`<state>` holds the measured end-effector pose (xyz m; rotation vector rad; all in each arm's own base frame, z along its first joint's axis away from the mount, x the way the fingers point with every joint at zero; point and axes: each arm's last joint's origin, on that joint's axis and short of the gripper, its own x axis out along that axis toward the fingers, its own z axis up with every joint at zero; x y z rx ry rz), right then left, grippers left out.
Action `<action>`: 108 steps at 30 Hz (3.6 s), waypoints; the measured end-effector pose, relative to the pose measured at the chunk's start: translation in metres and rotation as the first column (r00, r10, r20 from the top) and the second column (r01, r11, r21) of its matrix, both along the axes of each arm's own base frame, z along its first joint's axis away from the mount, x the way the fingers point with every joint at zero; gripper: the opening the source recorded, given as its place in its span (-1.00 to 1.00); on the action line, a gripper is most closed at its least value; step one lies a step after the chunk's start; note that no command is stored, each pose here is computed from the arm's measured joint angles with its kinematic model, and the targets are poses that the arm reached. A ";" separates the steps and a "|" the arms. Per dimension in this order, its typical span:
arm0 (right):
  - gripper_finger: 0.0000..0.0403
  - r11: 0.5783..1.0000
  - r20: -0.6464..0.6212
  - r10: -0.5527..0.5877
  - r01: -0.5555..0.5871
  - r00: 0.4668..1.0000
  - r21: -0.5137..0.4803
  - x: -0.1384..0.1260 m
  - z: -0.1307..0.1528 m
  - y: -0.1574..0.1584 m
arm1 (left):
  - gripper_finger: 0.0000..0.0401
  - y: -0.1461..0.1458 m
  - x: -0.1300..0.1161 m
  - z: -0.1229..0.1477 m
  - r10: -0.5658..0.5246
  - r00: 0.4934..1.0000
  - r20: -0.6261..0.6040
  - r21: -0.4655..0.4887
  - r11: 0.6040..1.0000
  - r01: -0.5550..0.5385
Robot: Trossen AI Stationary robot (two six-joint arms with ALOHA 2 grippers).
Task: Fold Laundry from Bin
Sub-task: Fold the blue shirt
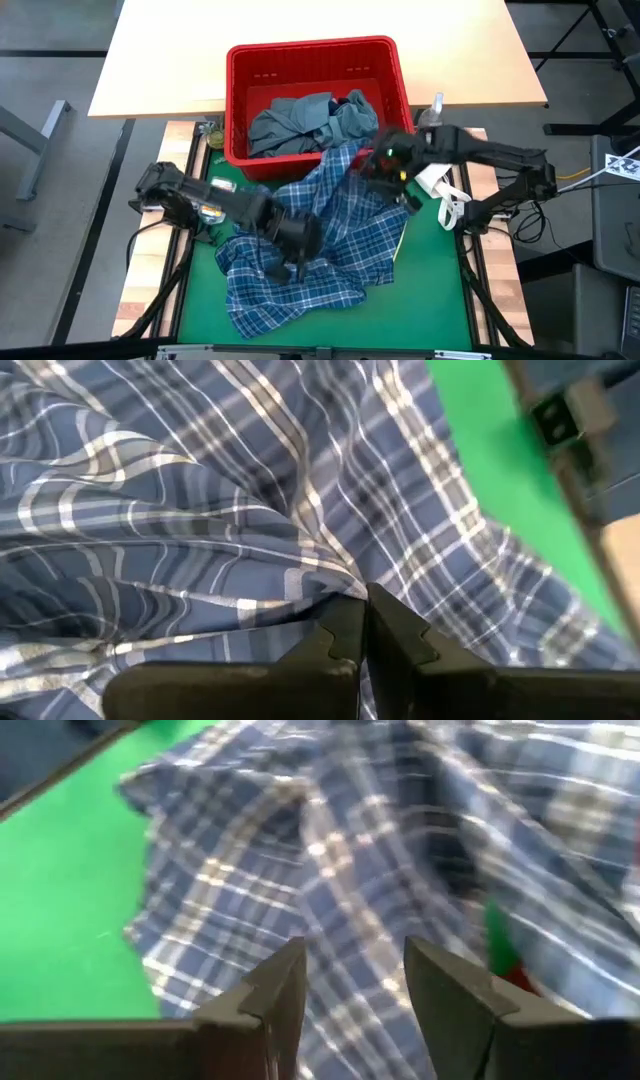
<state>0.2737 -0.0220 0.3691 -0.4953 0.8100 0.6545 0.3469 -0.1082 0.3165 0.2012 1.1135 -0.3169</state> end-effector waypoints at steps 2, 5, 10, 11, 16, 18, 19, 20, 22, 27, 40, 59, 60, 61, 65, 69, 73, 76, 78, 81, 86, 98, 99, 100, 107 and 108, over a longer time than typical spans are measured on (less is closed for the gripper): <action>-0.15 0.999 -0.011 0.048 -0.048 0.999 -0.009 0.004 -0.014 0.015 | -1.00 -0.011 -0.002 -0.011 0.002 1.000 0.007 0.039 0.999 -0.002; -0.15 0.994 -0.020 0.088 -0.089 0.996 -0.062 0.010 -0.036 0.035 | -1.00 -0.022 -0.005 -0.026 0.006 1.000 0.008 0.048 0.999 -0.007; -0.15 0.974 0.038 -0.009 0.018 0.999 -0.227 0.019 -0.062 0.054 | -1.00 -0.033 -0.010 -0.043 0.002 1.000 0.002 0.038 0.999 -0.002; -0.15 0.969 0.068 -0.019 0.035 0.998 -0.245 0.021 -0.063 0.056 | -1.00 -0.035 -0.010 -0.046 0.003 1.000 0.003 0.035 0.999 -0.003; -0.15 0.958 0.185 -0.010 0.062 0.983 -0.279 0.031 -0.062 0.059 | -1.00 -0.036 -0.010 -0.049 0.025 1.000 0.005 0.022 0.999 -0.025; -0.15 0.955 0.214 0.004 0.060 0.977 -0.291 0.033 -0.061 0.059 | -1.00 -0.036 -0.010 -0.049 0.036 0.999 0.008 0.018 0.999 -0.036; -0.15 0.952 0.216 0.016 0.051 0.976 -0.301 0.033 -0.061 0.059 | -1.00 -0.036 -0.009 -0.049 0.039 0.999 0.013 0.018 0.999 -0.039; -0.15 0.948 0.221 0.032 0.040 0.975 -0.314 0.034 -0.061 0.058 | -1.00 -0.036 -0.009 -0.048 0.039 0.999 0.017 0.017 0.999 -0.040; -0.15 0.938 0.213 0.073 0.006 0.974 -0.348 0.036 -0.064 0.058 | -1.00 -0.036 -0.009 -0.048 0.039 0.999 0.019 0.016 0.999 -0.040; -0.16 0.915 0.167 0.124 -0.048 0.978 -0.401 0.045 -0.078 0.057 | -1.00 -0.036 -0.009 -0.048 0.040 0.999 0.020 0.016 0.999 -0.040; -0.16 0.879 0.095 0.071 -0.017 0.993 -0.477 0.068 -0.108 0.022 | -1.00 -0.037 -0.008 -0.048 0.043 0.999 0.026 0.012 0.999 -0.043; -0.57 0.776 -0.078 0.036 -0.077 0.996 -0.626 0.075 -0.140 0.013 | -1.00 -0.038 -0.007 -0.047 0.043 0.998 0.043 0.004 0.999 -0.043; -0.67 0.771 -0.080 0.029 -0.073 0.996 -0.633 0.073 -0.137 0.013 | -1.00 -0.038 -0.007 -0.047 0.043 0.998 0.044 0.004 0.999 -0.043; -0.78 0.769 -0.081 0.023 -0.069 0.996 -0.635 0.070 -0.135 0.013 | -1.00 -0.038 -0.007 -0.047 0.043 0.998 0.045 0.003 0.999 -0.043; -0.94 0.790 -0.094 -0.009 -0.051 0.996 -0.612 0.061 -0.126 0.014 | -1.00 -0.038 -0.007 -0.047 0.048 0.998 0.049 0.013 0.999 -0.049; -0.89 0.800 -0.101 -0.072 -0.003 0.992 -0.600 0.044 -0.110 0.013 | -1.00 -0.036 -0.006 -0.047 0.084 0.993 0.086 0.083 0.992 -0.091; -0.98 0.792 -0.118 -0.159 0.055 0.980 -0.608 0.020 -0.092 0.012 | -1.00 -0.029 -0.004 -0.046 0.141 0.980 0.143 0.182 0.969 -0.166; -0.96 0.775 -0.098 -0.255 0.142 0.962 -0.615 -0.001 -0.074 0.011 | -1.00 -0.018 0.000 -0.045 0.191 0.965 0.182 0.240 0.943 -0.232; -0.95 0.760 -0.073 -0.326 0.216 0.942 -0.614 -0.016 -0.063 0.010 | -1.00 -0.010 0.003 -0.045 0.223 0.953 0.204 0.266 0.924 -0.274; -0.98 0.726 -0.045 -0.448 0.334 0.893 -0.601 -0.041 -0.049 0.009 | -1.00 0.004 0.008 -0.044 0.271 0.934 0.233 0.286 0.899 -0.332; -0.97 0.636 -0.015 -0.626 0.500 0.780 -0.588 -0.075 -0.035 0.007 | -1.00 0.029 0.019 -0.040 0.351 0.882 0.313 0.295 0.847 -0.442; -0.99 0.319 0.226 -0.790 0.697 0.570 -0.643 -0.103 -0.021 0.000 | -1.00 0.082 0.042 -0.020 0.402 0.704 0.586 0.368 0.641 -0.673; -0.99 0.299 0.244 -0.788 0.698 0.565 -0.651 -0.103 -0.020 0.000 | -1.00 0.085 0.042 -0.021 0.407 0.707 0.579 0.357 0.652 -0.668; -0.98 0.280 0.261 -0.786 0.698 0.561 -0.659 -0.102 -0.020 -0.001 | -1.00 0.088 0.043 -0.021 0.410 0.713 0.569 0.349 0.665 -0.661; -0.98 0.267 0.260 -0.781 0.680 0.568 -0.683 -0.098 -0.023 -0.001 | -0.97 0.095 0.044 -0.022 0.449 0.695 0.561 0.294 0.678 -0.674; -0.98 0.267 0.259 -0.781 0.678 0.569 -0.685 -0.098 -0.023 -0.001 | -0.93 0.095 0.044 -0.022 0.448 0.696 0.561 0.294 0.678 -0.674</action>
